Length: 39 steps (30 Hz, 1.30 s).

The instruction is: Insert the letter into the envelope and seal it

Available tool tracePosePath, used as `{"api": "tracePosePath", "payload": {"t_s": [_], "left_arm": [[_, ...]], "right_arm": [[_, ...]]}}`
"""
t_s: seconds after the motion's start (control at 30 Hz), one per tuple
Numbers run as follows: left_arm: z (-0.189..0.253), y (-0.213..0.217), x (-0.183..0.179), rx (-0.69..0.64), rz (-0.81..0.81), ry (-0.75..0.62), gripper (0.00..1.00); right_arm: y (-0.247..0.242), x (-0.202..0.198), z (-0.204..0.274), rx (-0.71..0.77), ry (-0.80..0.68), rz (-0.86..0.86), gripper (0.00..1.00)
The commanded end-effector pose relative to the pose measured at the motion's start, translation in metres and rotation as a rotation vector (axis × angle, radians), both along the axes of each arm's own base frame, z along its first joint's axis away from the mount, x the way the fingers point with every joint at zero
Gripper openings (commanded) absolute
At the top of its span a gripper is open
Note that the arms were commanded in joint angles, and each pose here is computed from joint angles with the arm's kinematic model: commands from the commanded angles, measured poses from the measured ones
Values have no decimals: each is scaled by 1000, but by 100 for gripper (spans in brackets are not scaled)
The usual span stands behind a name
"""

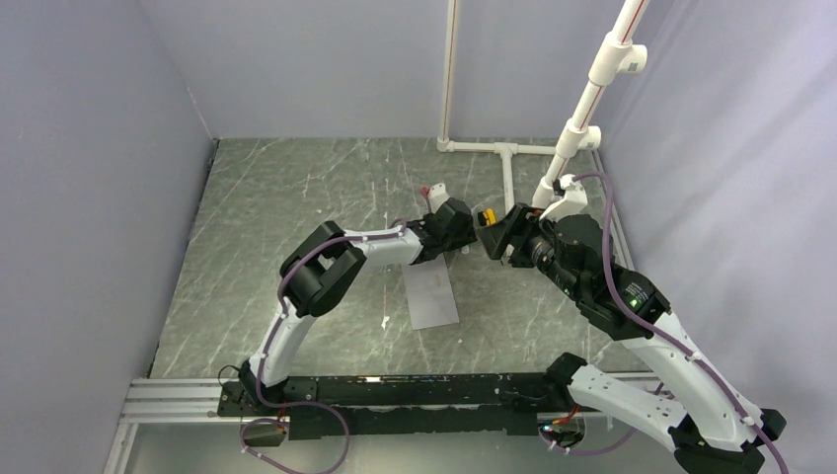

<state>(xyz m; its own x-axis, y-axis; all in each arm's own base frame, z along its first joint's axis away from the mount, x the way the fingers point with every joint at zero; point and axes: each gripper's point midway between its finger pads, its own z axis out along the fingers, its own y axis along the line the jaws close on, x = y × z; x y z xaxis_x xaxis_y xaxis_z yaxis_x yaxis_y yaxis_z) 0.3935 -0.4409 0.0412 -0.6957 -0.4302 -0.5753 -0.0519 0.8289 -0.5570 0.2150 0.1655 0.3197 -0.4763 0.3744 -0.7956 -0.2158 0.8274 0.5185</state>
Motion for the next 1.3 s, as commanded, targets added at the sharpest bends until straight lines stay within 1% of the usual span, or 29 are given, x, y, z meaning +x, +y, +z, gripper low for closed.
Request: {"api": "tracePosePath", "payload": {"t_s": [0.0, 0.03, 0.1, 0.17, 0.2, 0.27, 0.33, 0.37, 0.4, 0.5, 0.6, 0.7, 0.77, 0.83, 0.93, 1.07, 1.13, 1.2, 1.27], "left_arm": [[18, -12, -18, -105, -206, 33, 68], [30, -14, -18, -142, -243, 35, 70], [58, -11, -18, -192, -299, 22, 75], [81, -5, -24, -193, -343, -5, 80], [88, 2, -27, -166, -358, -20, 82], [98, 21, -35, -93, -348, -16, 91], [105, 45, -45, -12, -330, 1, 93], [107, 58, -50, 32, -312, 11, 93], [110, 72, -55, 72, -287, 18, 93], [119, 119, -73, 185, -223, 26, 93], [141, 163, -93, 261, -165, 1, 93], [172, 204, -115, 307, -130, -56, 93], [183, 241, -134, 366, -76, -49, 93], [201, 272, -154, 362, -22, -78, 93], [217, 302, -183, 315, -2, -114, 93], [251, 338, -218, 238, 7, -204, 93], [266, 352, -231, 231, -22, -272, 93], [278, 370, -239, 237, 4, -323, 93], [288, 386, -244, 255, 31, -364, 93]], "right_arm": [[-2, -1, 13, 20, -31, -1, 70], [-3, -2, 15, 16, -37, 1, 70], [-4, -4, 22, 13, -54, 16, 75], [-4, -7, 31, 14, -80, 32, 78], [-7, -7, 34, 10, -88, 26, 79], [-12, -7, 37, -6, -89, 8, 82], [-15, -9, 33, -49, -68, 11, 88], [-17, -9, 29, -73, -48, 10, 97], [-18, -9, 23, -100, -22, 7, 99], [-22, -10, 5, -163, 71, -11, 100], [-26, -15, -10, -197, 152, -33, 100], [-35, -21, -20, -248, 193, -40, 100], [-42, -24, -24, -261, 205, -63, 100], [-46, -27, -29, -266, 214, -74, 100], [-51, -29, -31, -281, 223, -87, 100], [-67, -33, -24, -333, 227, -127, 100], [-83, -36, -16, -368, 226, -177, 100], [-92, -39, -2, -375, 208, -201, 100], [-95, -41, 13, -351, 166, -198, 100]]}}
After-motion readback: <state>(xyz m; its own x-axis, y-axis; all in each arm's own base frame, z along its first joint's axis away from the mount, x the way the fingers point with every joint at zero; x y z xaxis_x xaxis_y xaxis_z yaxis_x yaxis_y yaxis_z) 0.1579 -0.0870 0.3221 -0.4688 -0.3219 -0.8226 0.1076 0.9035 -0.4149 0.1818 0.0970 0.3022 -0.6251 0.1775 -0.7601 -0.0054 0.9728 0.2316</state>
